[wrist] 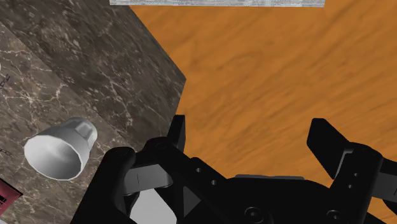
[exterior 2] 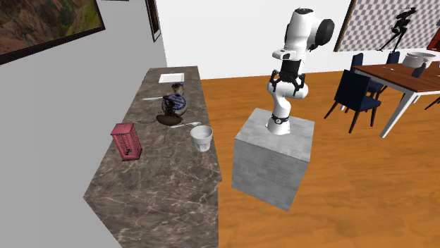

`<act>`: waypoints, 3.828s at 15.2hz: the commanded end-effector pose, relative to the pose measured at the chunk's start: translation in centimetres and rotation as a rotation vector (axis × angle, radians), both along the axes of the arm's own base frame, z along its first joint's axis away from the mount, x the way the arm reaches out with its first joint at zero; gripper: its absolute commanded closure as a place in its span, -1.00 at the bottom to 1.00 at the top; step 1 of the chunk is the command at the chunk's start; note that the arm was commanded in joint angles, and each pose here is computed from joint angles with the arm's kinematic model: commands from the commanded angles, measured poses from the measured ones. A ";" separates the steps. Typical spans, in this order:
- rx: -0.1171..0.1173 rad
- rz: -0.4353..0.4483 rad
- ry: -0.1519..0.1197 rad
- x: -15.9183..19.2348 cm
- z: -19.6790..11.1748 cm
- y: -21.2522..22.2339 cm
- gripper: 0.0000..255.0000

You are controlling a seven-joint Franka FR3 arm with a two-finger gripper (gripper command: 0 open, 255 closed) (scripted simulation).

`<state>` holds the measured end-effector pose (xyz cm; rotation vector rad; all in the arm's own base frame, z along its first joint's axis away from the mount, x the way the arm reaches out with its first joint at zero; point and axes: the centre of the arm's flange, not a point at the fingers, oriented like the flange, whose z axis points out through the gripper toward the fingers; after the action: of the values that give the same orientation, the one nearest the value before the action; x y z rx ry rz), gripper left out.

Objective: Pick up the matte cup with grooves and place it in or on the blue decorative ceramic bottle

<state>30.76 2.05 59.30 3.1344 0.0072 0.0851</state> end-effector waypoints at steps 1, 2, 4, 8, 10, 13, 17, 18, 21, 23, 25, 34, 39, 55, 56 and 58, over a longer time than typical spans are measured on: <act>0.000 0.000 0.000 0.0 0.0 0.0 -1.00; -0.005 -0.001 0.003 0.8 -0.7 -0.8 -1.00; -0.016 -0.004 0.008 2.4 -2.0 -2.3 -1.00; -0.037 -0.010 0.019 5.6 -4.6 -5.4 -1.00; -0.048 -0.013 0.024 7.2 -5.8 -7.0 -1.00; -0.064 -0.017 0.032 9.5 -7.8 -9.5 -1.00; -0.086 -0.023 0.042 12.6 -10.3 -12.8 -1.00; -0.091 -0.025 0.045 13.4 -10.9 -13.6 -1.00; -0.107 -0.029 0.053 15.6 -12.7 -16.1 -1.00; -0.118 -0.032 0.058 17.1 -14.0 -17.9 -1.00; -0.128 -0.035 0.064 18.6 -15.2 -19.6 -1.00; -0.170 -0.046 0.084 24.2 -20.3 -26.5 -1.00; -0.170 -0.046 0.084 24.1 -22.9 -27.0 -1.00; -0.170 -0.046 0.084 24.1 -23.7 -27.1 1.00; -0.170 -0.046 0.084 24.1 -23.7 -27.1 1.00; -0.170 -0.046 0.084 24.1 -23.7 -27.1 1.00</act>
<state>54.89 -25.02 35.65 2.9643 -0.0540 -0.0450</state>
